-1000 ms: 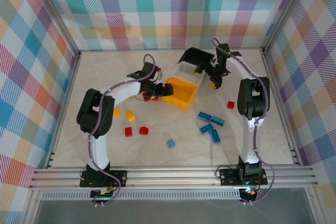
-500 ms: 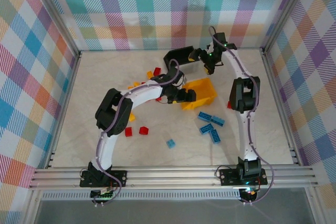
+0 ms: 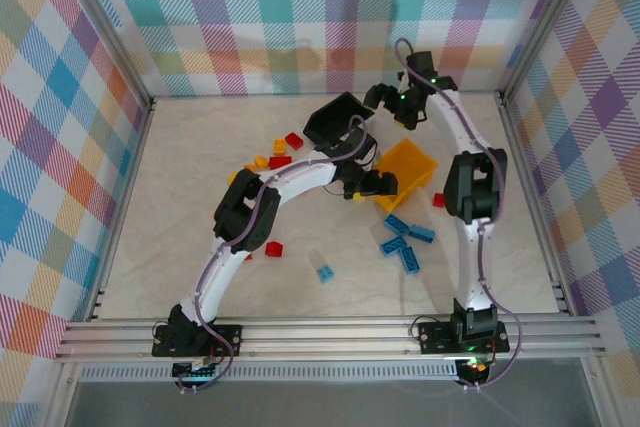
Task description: Sort the legos into containers by color
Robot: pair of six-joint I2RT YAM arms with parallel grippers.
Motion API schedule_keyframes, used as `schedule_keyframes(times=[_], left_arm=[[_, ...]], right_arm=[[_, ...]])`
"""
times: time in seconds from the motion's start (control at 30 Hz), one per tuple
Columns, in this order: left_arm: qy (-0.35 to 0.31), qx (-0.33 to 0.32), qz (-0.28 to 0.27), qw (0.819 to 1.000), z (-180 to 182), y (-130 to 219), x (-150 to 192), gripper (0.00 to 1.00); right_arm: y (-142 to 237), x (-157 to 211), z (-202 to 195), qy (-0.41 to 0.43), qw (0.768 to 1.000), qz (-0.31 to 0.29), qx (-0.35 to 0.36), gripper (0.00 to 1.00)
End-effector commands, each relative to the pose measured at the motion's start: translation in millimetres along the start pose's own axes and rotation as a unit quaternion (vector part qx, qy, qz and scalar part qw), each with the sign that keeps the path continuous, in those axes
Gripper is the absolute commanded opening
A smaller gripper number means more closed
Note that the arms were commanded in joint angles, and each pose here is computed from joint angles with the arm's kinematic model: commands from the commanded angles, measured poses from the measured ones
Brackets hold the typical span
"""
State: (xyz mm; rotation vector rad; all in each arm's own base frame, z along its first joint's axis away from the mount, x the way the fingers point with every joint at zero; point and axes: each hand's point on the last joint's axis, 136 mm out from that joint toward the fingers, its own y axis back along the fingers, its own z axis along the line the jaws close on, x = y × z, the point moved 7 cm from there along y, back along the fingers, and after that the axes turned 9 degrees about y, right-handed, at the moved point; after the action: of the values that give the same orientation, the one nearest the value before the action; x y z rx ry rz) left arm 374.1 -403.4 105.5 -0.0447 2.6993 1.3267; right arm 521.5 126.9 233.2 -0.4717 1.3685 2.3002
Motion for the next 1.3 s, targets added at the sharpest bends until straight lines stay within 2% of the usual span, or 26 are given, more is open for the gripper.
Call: schedule_keyframes(times=[0.0, 0.17, 0.3, 0.4, 0.6, 0.73, 0.9, 1.1, 1.27], left_arm=[[-0.016, 0.042, -0.010, 0.999, -21, -20, -8, 0.91], [-0.009, 0.057, -0.024, 0.998, -31, -26, -19, 0.92], [-0.032, 0.049, -0.024, 0.998, -36, -8, -15, 0.92], [-0.043, 0.037, -0.019, 0.998, -37, 10, -7, 0.93], [-0.048, -0.011, -0.006, 0.999, -20, 50, 22, 0.93], [-0.042, -0.032, -0.014, 0.998, -7, 84, 36, 0.93], [-0.026, -0.053, -0.030, 0.998, 16, 126, 50, 0.93], [0.008, -0.068, -0.061, 0.996, 46, 169, 59, 0.94], [0.030, -0.077, -0.072, 0.994, 66, 189, 59, 0.94]], right_arm=[[94, -17, 20, 0.037, 0.995, -0.090, 0.017, 1.00], [138, 39, -17, -0.054, 0.996, -0.020, 0.075, 1.00], [158, 111, -63, -0.160, 0.976, 0.069, 0.130, 1.00], [174, 160, -88, -0.192, 0.962, 0.087, 0.176, 0.96], [178, 218, -109, -0.205, 0.944, 0.141, 0.218, 0.89], [157, 230, -116, -0.201, 0.946, 0.166, 0.192, 0.82], [127, 221, -132, -0.159, 0.949, 0.193, 0.192, 0.70], [96, 200, -148, -0.119, 0.951, 0.208, 0.196, 0.68], [78, 185, -155, -0.102, 0.953, 0.207, 0.194, 0.67]])
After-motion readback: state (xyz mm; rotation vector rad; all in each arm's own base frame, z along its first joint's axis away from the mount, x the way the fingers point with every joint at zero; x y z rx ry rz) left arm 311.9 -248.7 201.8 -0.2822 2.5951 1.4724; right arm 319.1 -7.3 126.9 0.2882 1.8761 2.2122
